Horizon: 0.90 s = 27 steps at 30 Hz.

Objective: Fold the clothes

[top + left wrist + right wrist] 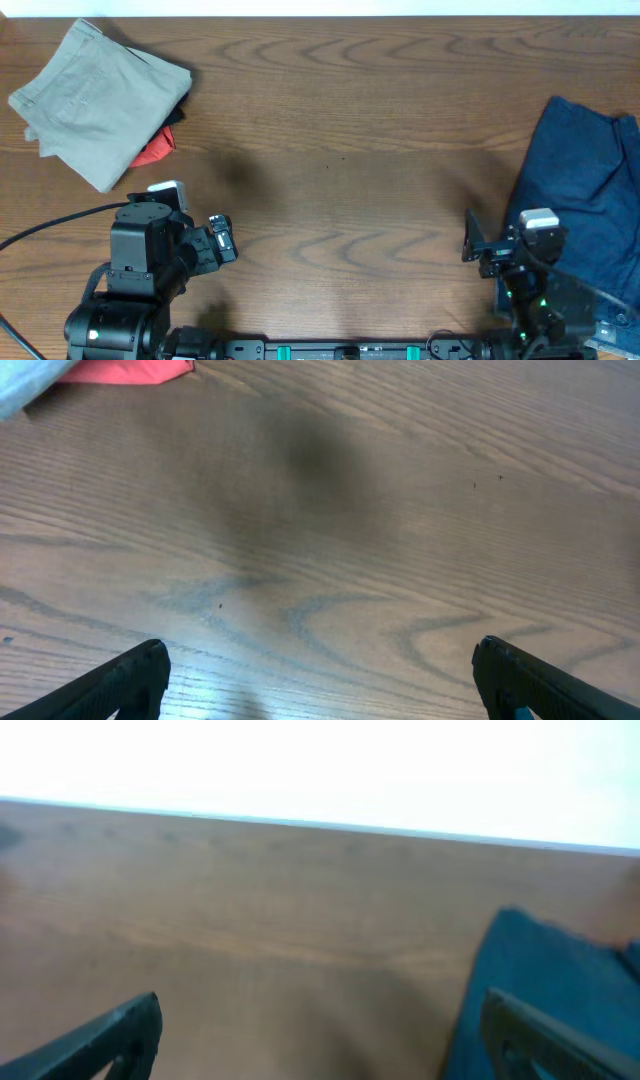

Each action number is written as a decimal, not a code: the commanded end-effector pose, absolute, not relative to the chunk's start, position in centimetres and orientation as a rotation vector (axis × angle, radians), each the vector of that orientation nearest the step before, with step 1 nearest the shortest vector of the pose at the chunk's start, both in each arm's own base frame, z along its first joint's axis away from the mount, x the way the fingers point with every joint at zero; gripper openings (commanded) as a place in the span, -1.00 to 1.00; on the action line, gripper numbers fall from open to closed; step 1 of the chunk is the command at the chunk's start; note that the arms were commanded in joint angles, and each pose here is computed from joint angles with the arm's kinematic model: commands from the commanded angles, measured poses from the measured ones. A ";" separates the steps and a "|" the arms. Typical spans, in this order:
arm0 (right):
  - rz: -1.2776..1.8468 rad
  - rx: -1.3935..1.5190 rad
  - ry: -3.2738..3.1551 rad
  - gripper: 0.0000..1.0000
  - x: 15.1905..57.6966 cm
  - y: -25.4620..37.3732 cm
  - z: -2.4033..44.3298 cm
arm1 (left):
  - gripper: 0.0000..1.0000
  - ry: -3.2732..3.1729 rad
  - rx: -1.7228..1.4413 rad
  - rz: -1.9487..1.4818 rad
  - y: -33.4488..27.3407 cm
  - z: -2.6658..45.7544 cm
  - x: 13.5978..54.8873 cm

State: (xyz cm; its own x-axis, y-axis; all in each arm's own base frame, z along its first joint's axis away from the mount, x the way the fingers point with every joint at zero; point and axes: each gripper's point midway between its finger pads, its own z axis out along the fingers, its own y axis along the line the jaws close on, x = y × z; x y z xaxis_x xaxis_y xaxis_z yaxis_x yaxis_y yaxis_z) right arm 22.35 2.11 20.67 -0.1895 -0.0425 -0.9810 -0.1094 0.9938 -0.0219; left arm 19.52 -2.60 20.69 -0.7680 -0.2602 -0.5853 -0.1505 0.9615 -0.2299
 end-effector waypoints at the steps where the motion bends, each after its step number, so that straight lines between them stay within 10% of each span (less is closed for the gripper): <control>1: 0.013 -0.110 1.673 0.99 22.7 1.5 20.5 | 0.96 2.456 -0.297 -0.208 -2.4 20.7 19.6; 27: 0.031 -0.200 1.623 0.98 24.5 2.7 15.9 | 0.95 2.456 -0.297 -0.208 -2.4 20.7 19.6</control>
